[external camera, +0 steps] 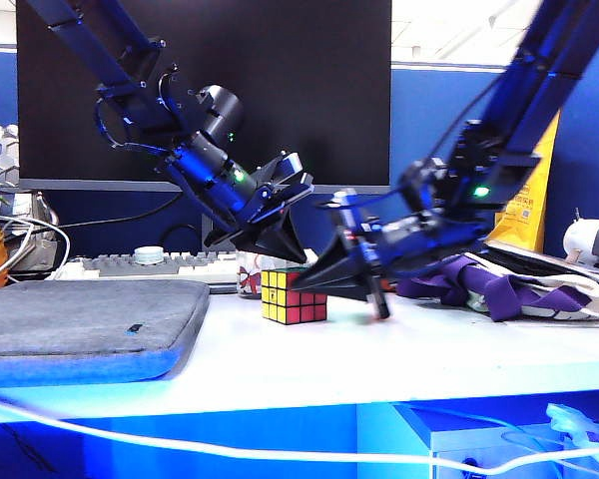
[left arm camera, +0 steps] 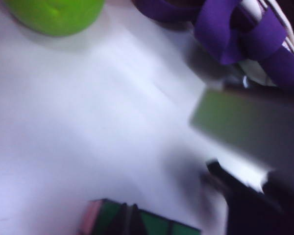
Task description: Rotate the Rubik's Cube so that its red face is facing towards you.
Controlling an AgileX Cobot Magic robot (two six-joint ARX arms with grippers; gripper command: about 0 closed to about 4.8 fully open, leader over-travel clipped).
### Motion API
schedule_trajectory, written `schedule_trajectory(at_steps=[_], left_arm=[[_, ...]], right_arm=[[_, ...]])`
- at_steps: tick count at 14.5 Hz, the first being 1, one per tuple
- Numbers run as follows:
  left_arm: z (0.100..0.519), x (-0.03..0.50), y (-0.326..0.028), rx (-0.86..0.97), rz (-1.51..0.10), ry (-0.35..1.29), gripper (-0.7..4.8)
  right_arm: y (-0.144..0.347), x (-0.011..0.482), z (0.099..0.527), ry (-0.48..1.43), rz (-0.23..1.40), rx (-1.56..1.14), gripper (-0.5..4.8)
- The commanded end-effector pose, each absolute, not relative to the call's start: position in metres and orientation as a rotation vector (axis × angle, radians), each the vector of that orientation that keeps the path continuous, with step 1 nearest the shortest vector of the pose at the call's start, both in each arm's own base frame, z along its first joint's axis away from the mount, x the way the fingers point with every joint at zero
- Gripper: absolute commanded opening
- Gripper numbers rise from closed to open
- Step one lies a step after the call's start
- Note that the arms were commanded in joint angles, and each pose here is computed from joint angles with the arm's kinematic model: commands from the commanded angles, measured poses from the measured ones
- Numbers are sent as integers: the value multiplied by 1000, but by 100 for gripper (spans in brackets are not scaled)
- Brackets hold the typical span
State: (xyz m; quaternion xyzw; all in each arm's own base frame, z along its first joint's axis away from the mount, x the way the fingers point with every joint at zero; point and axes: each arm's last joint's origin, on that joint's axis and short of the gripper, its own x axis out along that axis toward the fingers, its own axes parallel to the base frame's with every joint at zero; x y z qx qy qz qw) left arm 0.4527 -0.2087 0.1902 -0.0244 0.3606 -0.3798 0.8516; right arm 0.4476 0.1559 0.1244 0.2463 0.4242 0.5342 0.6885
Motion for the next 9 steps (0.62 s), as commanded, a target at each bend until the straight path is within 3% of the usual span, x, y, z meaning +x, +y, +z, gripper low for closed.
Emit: schedule_trajectory(at_steps=[1,6,9], left_arm=[[194,456,-206,-42,-780,734,-5],[187,451,-198,69,-720,821,-5],[191,454,-201,69,-765,752,-5]], right_arm=[[152,449,125,951,1182,567,-1],[150,450,127,946,1186,571,-1],[150,450,127,943,1183,568,-1]])
